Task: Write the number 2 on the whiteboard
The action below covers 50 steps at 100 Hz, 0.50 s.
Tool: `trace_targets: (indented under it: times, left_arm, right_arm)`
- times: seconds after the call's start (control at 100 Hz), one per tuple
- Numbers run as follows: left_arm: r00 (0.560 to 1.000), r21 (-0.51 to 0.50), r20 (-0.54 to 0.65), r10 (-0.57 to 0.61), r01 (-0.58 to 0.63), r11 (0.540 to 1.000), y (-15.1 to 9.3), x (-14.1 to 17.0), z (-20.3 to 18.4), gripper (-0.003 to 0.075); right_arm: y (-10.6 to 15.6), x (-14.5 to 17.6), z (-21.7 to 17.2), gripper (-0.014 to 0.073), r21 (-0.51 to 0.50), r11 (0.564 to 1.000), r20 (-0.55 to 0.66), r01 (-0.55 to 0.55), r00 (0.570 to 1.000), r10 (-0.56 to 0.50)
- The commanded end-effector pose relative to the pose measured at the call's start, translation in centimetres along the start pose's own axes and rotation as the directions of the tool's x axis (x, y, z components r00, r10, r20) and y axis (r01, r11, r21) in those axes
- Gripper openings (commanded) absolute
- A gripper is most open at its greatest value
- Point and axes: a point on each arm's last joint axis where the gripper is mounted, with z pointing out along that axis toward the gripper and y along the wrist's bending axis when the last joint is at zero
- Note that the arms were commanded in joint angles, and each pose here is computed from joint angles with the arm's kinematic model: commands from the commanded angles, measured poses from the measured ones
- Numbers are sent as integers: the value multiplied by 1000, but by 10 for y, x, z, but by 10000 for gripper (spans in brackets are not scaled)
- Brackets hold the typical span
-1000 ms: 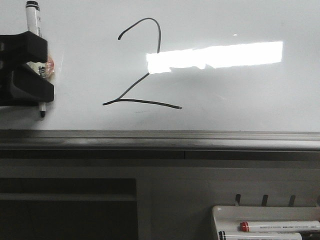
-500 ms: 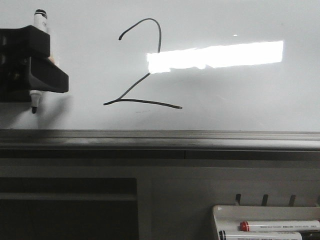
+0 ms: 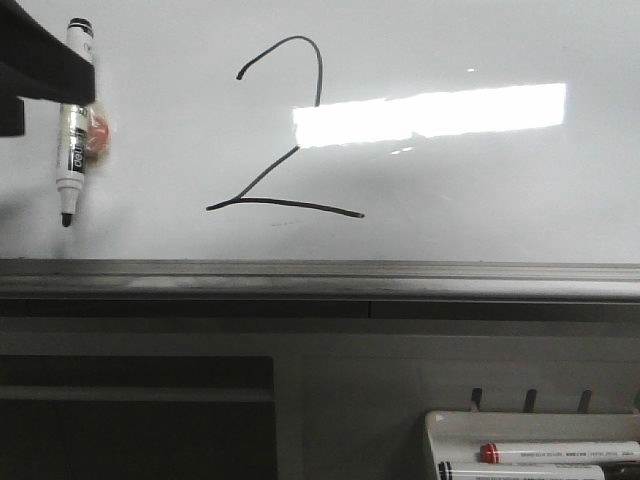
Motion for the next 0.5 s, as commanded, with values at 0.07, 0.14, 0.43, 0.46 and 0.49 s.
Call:
trace_targets:
  times: [0.07,0.14,0.43,0.46,0.49]
  left_arm:
    - [974,67,221,52,-68,995,-11,-29,-39,49]
    - [949,83,303,90,-121,989,-14,-35,-60,-20]
    - [823,67,524,219,-296,953,-9,-24,-123,-20]
    - [812,63,538,228,-308,949,-8,-21,-128,-20]
    - [804,61,548,231,-314,948,-6,-16,-131,-20]
  right_arm:
    - [-3,-13,-29,-69,68,998,147,-5,989,-5]
    - [-1,-9,-41,-59,93,996,191,-8,982,-10]
    - [14,38,-102,-60,222,974,410,-47,911,-49]
    - [16,45,-108,-60,226,973,420,-49,906,-52]
    - [20,55,-111,-60,225,973,421,-51,906,-50]
